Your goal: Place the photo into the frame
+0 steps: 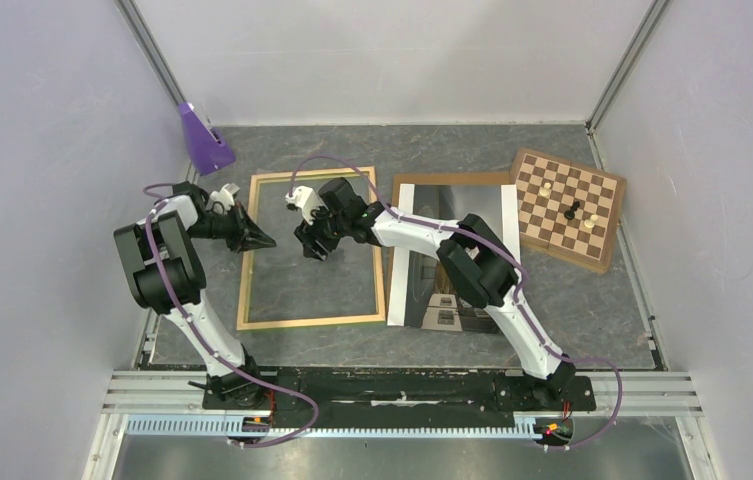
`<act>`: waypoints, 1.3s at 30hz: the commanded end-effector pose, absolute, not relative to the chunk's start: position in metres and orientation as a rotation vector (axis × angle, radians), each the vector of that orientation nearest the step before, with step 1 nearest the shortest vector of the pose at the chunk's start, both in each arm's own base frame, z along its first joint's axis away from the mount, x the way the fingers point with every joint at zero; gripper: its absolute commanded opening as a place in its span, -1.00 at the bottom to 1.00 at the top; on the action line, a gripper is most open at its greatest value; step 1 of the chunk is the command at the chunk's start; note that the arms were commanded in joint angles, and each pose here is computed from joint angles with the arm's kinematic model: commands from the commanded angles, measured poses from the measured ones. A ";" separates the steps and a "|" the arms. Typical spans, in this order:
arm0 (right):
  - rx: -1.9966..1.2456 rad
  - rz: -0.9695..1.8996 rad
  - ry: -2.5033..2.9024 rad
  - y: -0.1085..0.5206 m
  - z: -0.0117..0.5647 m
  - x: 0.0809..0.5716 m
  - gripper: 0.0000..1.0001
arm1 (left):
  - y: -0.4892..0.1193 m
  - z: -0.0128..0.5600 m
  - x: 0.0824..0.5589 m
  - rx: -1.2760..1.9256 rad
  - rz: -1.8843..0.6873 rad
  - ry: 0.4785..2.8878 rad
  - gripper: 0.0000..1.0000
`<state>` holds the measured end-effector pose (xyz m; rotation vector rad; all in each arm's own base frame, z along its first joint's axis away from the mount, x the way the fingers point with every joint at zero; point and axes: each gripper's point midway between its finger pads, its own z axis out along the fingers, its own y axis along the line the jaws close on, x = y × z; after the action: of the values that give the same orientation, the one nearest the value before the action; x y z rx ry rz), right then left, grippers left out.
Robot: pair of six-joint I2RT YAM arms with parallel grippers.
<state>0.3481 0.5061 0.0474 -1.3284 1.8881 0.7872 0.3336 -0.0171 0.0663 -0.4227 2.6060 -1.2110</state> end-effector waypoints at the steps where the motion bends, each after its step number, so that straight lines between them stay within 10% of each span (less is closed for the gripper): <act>1: -1.343 0.809 1.805 0.523 0.063 0.352 0.22 | -0.018 0.060 0.333 -0.341 -1.193 2.618 -0.95; 20: -1.363 0.793 1.803 0.525 0.051 0.352 0.22 | -0.010 0.052 0.333 -0.315 -1.097 2.650 -0.93; 39: -1.379 0.740 1.811 0.518 0.043 0.354 0.22 | -0.007 0.048 0.333 -0.307 -1.064 2.669 -0.42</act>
<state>0.3509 0.5114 0.0401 -1.3702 1.8522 0.7615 0.3313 -0.0097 0.0500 -0.3868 2.6709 -1.0997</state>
